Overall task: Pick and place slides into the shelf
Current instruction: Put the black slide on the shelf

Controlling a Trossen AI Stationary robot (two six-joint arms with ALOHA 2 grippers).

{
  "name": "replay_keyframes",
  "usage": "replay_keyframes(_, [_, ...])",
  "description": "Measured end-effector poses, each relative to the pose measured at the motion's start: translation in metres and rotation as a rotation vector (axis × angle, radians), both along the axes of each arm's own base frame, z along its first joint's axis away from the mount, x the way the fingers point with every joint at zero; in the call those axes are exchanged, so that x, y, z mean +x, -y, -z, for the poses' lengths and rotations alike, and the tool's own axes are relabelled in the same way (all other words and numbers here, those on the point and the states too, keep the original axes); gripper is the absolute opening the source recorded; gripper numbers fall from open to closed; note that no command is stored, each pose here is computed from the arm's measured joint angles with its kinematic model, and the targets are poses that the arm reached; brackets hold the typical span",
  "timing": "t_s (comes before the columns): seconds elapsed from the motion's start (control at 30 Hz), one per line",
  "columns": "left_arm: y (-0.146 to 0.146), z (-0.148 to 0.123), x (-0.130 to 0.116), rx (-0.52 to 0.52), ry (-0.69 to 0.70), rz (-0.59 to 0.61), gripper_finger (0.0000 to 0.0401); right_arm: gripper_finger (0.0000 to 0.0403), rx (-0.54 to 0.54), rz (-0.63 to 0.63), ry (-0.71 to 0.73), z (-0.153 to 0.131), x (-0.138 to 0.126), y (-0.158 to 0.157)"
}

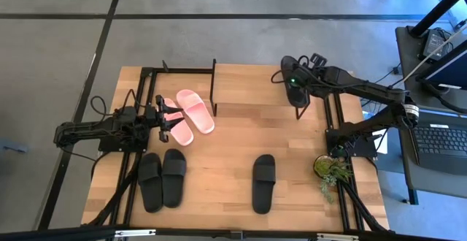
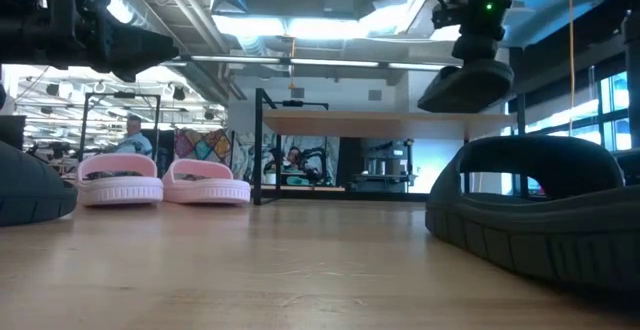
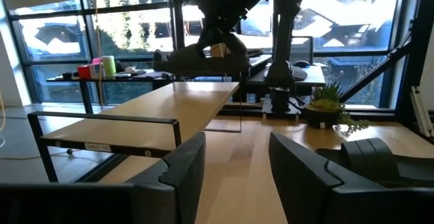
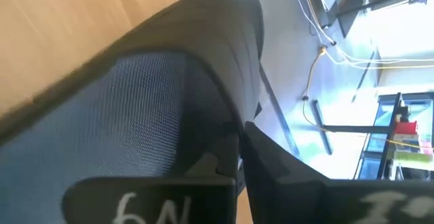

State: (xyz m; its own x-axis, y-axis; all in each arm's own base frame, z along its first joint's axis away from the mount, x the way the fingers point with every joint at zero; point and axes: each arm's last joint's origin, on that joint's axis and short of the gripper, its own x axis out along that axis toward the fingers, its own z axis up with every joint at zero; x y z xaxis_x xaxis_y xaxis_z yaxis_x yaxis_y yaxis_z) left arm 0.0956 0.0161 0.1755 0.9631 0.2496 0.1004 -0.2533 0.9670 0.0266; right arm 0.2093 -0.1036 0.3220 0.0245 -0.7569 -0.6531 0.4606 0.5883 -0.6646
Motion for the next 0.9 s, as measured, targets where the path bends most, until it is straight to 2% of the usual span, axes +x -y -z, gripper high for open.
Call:
replay_keyframes(0.4, [0.0, 0.0, 0.0, 0.0, 0.0, 0.0, 0.0156, 0.0008, 0.002, 0.02, 0.02, 0.001, 0.0, 0.0])
replay_keyframes(0.73, [0.0, 0.0, 0.0, -0.001, 0.0, 0.0, 0.0156, 0.0008, 0.014, 0.024, -0.056, 0.033, -0.002, -0.001])
replay_keyframes(0.9, [0.0, 0.0, 0.0, -0.001, 0.0, 0.001, 0.0156, 0.0008, 0.006, 0.031, -0.075, 0.039, -0.004, -0.001])
